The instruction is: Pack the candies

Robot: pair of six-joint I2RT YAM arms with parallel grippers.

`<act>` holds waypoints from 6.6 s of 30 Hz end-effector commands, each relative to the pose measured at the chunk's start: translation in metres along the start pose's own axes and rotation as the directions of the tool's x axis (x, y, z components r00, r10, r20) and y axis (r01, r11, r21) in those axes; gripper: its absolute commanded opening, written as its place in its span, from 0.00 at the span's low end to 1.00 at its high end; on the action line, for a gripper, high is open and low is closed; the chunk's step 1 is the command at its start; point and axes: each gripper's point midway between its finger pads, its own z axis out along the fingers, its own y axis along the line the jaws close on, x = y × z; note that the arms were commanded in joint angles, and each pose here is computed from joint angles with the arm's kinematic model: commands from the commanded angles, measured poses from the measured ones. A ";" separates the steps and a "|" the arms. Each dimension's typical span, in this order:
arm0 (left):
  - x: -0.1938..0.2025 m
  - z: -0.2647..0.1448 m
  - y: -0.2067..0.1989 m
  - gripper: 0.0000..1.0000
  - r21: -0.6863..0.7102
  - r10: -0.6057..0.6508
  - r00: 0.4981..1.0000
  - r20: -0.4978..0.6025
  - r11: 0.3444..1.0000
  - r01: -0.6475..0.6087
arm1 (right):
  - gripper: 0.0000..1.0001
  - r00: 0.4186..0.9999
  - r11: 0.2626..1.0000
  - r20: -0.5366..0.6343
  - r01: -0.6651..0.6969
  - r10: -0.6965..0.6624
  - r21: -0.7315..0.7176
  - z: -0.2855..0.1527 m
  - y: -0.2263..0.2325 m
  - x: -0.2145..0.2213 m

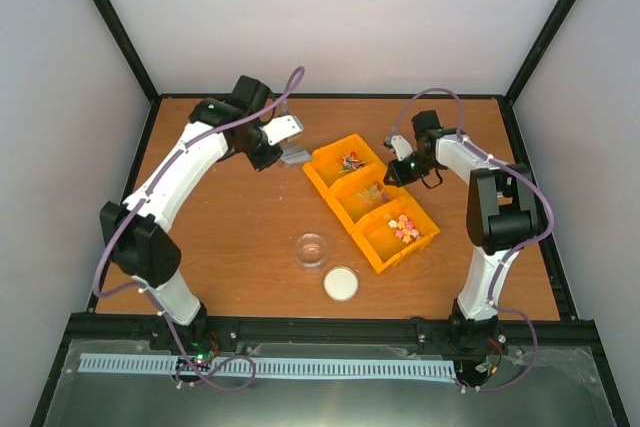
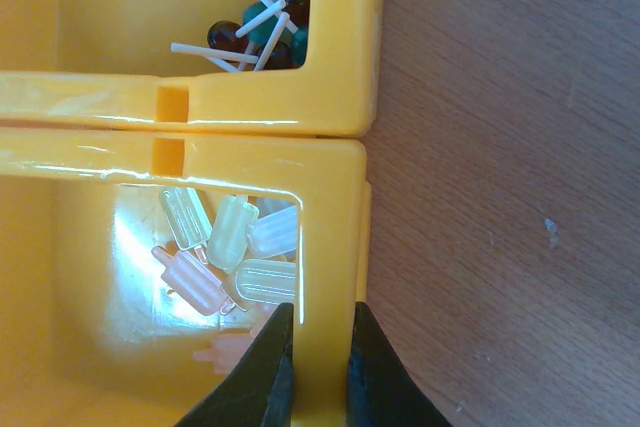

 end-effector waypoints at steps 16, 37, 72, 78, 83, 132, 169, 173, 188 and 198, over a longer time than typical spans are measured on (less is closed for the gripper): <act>-0.024 0.058 -0.009 0.01 0.048 0.127 0.951 -0.283 0.992 -0.119 | 0.03 0.998 0.990 0.049 0.040 -0.047 0.132 0.009 0.006 -0.004; -0.035 0.134 -0.023 0.01 0.121 0.223 0.900 -0.374 0.974 -0.191 | 0.03 0.991 0.987 0.051 0.115 -0.121 0.110 0.014 0.027 -0.011; -0.068 0.194 -0.042 0.01 0.214 -0.111 0.977 0.182 0.974 0.070 | 0.03 0.991 0.989 -0.001 0.137 -0.137 0.046 0.037 0.035 0.005; -0.054 0.192 -0.036 0.01 0.183 -0.101 0.980 0.173 0.981 0.069 | 0.03 0.991 0.990 -0.003 0.133 -0.133 0.038 0.038 0.036 0.005; -0.058 0.183 -0.036 0.01 0.182 -0.109 0.971 0.214 0.981 0.070 | 0.03 0.991 0.991 -0.003 0.131 -0.131 0.032 0.039 0.037 0.005; 0.003 0.057 -0.021 0.01 0.262 -0.056 0.906 0.420 0.963 -0.062 | 0.04 0.991 0.991 -0.025 0.129 -0.128 0.041 0.040 0.031 0.012; 0.152 -0.020 -0.130 0.01 0.304 0.279 0.943 0.180 0.896 -0.323 | 0.34 0.990 0.990 0.006 0.138 -0.138 0.026 0.028 0.036 0.007; 0.152 -0.020 -0.128 0.01 0.296 0.309 0.941 0.135 0.894 -0.336 | 0.40 0.990 0.990 0.021 0.141 -0.141 0.019 0.023 0.040 0.003; 0.143 -0.018 -0.125 0.01 0.304 0.348 0.938 0.003 0.893 -0.332 | 0.83 0.989 0.991 0.067 0.130 -0.131 0.019 0.005 0.039 -0.005; 0.137 -0.022 -0.124 0.01 0.313 0.385 0.921 -0.058 0.883 -0.349 | 0.87 0.986 0.990 0.091 0.135 -0.137 0.025 -0.003 0.039 -0.012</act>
